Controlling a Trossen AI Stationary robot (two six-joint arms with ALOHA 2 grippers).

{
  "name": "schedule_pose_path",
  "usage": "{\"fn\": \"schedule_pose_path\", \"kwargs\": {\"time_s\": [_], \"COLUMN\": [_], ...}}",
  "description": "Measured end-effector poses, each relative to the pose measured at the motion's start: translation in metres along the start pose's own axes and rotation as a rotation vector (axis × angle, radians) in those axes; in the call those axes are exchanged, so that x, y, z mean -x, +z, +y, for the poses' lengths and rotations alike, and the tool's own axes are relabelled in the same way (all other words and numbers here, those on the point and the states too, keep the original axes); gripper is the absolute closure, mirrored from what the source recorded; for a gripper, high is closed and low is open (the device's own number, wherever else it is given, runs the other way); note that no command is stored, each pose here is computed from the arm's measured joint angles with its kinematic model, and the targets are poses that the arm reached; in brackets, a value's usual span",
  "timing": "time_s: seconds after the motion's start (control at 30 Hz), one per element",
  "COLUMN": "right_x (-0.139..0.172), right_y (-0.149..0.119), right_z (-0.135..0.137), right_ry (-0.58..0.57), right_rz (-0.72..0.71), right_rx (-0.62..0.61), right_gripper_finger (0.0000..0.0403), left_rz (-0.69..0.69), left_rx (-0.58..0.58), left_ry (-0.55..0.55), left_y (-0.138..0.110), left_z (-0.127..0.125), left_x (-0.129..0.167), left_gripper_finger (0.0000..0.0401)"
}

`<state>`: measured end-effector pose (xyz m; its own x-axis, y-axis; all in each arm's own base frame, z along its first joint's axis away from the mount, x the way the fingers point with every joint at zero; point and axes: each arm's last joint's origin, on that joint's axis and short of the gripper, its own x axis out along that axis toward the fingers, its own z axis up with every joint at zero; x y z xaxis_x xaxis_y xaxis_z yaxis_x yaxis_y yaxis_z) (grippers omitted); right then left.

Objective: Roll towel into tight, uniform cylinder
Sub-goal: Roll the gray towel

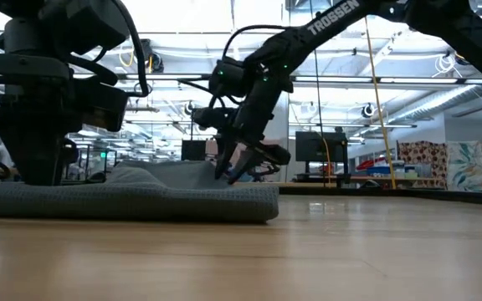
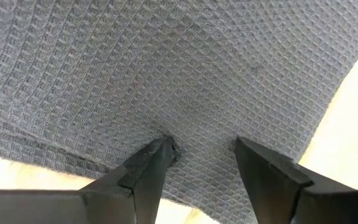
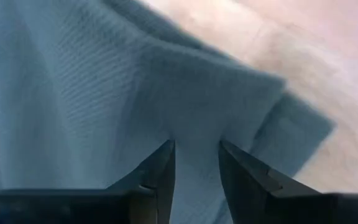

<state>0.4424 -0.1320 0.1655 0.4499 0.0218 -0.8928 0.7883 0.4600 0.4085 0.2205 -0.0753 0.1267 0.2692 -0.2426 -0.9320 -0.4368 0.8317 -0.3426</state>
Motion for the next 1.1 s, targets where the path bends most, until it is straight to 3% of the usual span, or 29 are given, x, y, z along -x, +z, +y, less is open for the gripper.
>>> {"fn": "schedule_pose_path", "kwargs": {"time_s": [0.2,0.57,0.7,0.93,1.1], "right_x": [0.001,0.0,-0.011,-0.017,-0.003], "right_y": [0.004,0.01,0.006,0.001,0.002], "right_z": [-0.008,-0.013,-0.014,-0.01,-0.01], "right_ry": [-0.062,-0.055,-0.069,-0.064,-0.077], "right_rz": [-0.025,-0.027,-0.007,-0.002,-0.007], "right_rx": [-0.036,-0.088,-0.088,-0.079,-0.063], "right_gripper_finger": [0.0289,0.029,0.0315,0.0395,0.0394], "left_rz": [-0.001,-0.003,-0.003,-0.003,-0.003], "left_rx": [-0.019,-0.051,-0.067,-0.065,-0.065], "left_ry": [0.002,0.007,0.008,0.008,0.008], "left_y": [0.0,0.0,0.0,0.0,0.0], "left_z": [0.0,0.0,0.001,0.001,0.001], "left_x": [0.0,0.0,0.0,0.0,0.0], "left_gripper_finger": [0.0199,0.0199,0.0199,0.0199,0.0199]}}
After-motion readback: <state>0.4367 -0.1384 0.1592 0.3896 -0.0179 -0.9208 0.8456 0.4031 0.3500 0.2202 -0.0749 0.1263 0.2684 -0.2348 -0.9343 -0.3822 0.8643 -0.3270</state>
